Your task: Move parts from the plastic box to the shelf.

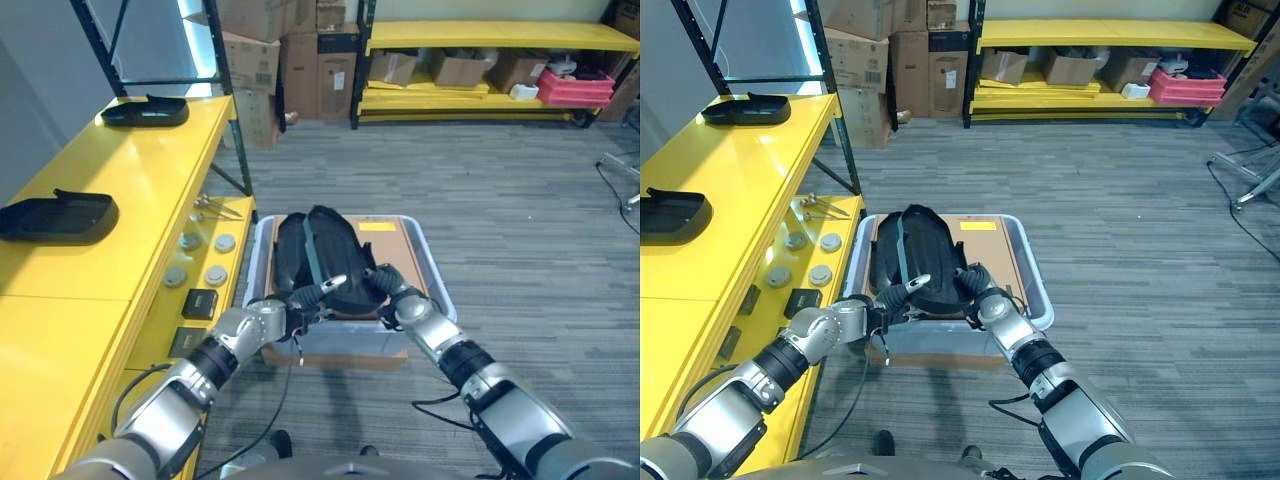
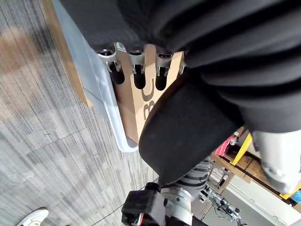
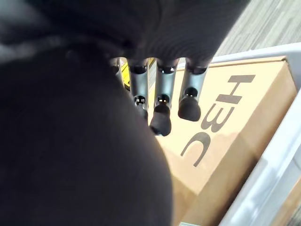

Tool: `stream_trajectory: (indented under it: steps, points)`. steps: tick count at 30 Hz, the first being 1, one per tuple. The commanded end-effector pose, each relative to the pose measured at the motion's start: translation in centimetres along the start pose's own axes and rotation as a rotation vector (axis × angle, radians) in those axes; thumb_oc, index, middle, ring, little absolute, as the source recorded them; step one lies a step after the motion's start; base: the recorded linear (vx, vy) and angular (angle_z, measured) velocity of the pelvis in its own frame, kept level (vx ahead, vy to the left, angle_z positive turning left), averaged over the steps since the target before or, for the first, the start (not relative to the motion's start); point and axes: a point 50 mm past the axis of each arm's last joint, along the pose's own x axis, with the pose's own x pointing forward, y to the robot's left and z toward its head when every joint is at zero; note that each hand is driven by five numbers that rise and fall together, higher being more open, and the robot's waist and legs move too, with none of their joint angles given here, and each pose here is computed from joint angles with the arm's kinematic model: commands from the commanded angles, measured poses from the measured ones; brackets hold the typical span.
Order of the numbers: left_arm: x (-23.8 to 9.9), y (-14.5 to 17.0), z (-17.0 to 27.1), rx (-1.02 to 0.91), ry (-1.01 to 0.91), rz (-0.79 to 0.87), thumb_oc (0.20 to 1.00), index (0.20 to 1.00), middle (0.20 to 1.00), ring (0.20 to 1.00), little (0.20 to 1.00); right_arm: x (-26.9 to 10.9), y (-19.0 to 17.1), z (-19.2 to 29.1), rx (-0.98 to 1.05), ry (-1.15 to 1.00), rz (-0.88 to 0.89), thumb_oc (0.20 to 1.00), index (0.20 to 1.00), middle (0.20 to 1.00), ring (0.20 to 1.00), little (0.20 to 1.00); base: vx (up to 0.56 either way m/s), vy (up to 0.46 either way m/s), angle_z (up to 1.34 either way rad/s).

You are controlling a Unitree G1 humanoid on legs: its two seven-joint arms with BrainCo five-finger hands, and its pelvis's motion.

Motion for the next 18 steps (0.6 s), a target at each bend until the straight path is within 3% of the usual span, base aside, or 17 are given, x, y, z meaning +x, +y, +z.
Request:
stream_trajectory:
  steps: [1, 13, 18]
  points:
    - [1.9, -3.4, 2.1, 0.113, -0.057, -0.046, 1.0, 1.0, 1.0, 1.0, 1.0, 0.6, 1.9, 7.4, -0.072, -0.234, 0.098, 0.2, 0.2, 0.2, 0.2, 0.2, 0.0, 0.0, 0.0]
    - [1.5, -2.0, 2.2, 0.028, -0.1, 0.023, 1.0, 1.0, 1.0, 1.0, 1.0, 0.5, 1.5, 6.1, -0.221, -0.224, 0.105, 0.2, 0.2, 0.2, 0.2, 0.2, 0.0, 0.0, 0.0]
    - [1.6, -1.8, 1.2, -0.059, -0.068, -0.003, 1.0, 1.0, 1.0, 1.0, 1.0, 0.5, 1.0, 6.4, -0.391, -0.265, 0.083, 0.2, 0.2, 0.2, 0.2, 0.2, 0.0, 0.0, 0.0]
